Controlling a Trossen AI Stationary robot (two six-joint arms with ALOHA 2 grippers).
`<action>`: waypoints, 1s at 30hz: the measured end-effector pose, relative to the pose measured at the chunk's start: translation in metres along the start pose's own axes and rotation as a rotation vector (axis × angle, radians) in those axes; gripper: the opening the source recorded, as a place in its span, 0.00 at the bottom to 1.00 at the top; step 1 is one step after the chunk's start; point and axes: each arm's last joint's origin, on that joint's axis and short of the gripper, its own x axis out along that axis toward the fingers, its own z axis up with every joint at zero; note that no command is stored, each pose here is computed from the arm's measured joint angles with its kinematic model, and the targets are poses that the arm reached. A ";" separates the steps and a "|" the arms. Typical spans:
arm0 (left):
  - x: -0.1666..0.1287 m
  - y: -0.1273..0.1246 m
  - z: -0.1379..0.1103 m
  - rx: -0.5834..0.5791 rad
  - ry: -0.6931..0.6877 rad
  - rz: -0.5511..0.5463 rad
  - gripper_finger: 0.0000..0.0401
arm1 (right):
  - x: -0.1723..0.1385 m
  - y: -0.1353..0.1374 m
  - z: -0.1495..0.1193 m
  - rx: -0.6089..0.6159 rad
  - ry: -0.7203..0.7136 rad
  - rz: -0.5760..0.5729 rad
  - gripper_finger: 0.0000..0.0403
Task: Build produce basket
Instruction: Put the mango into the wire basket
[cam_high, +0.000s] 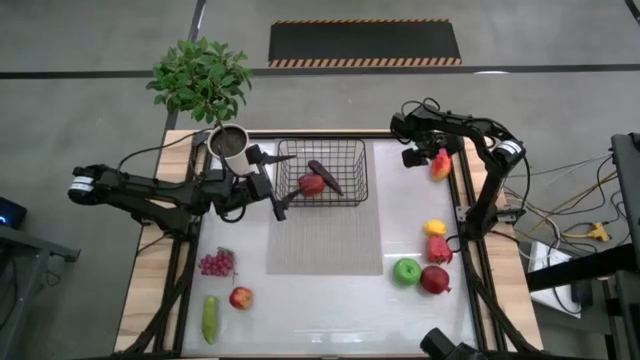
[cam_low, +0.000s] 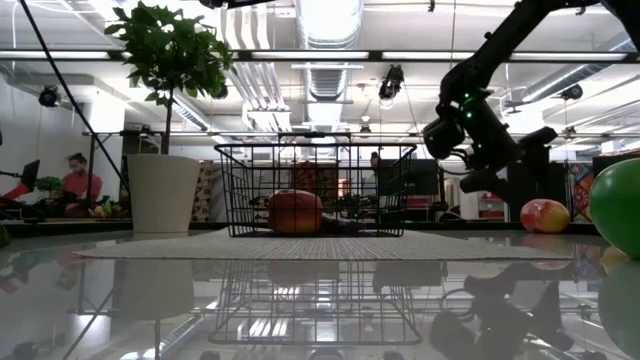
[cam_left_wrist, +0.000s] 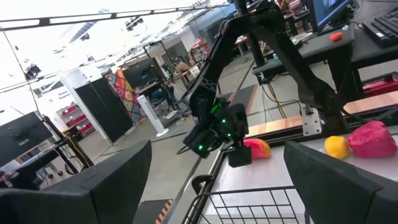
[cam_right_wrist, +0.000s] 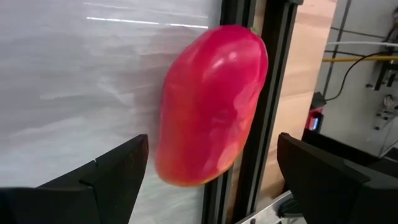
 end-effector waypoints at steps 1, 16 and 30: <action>0.000 0.000 0.000 0.000 0.000 0.000 0.87 | 0.002 -0.001 0.001 0.004 0.004 0.000 0.84; 0.000 0.000 0.000 -0.001 0.001 0.000 0.87 | 0.016 0.000 0.003 0.053 0.047 0.075 0.83; 0.000 0.000 0.000 0.017 0.001 0.000 0.87 | -0.010 0.011 0.000 -0.042 0.022 0.164 0.81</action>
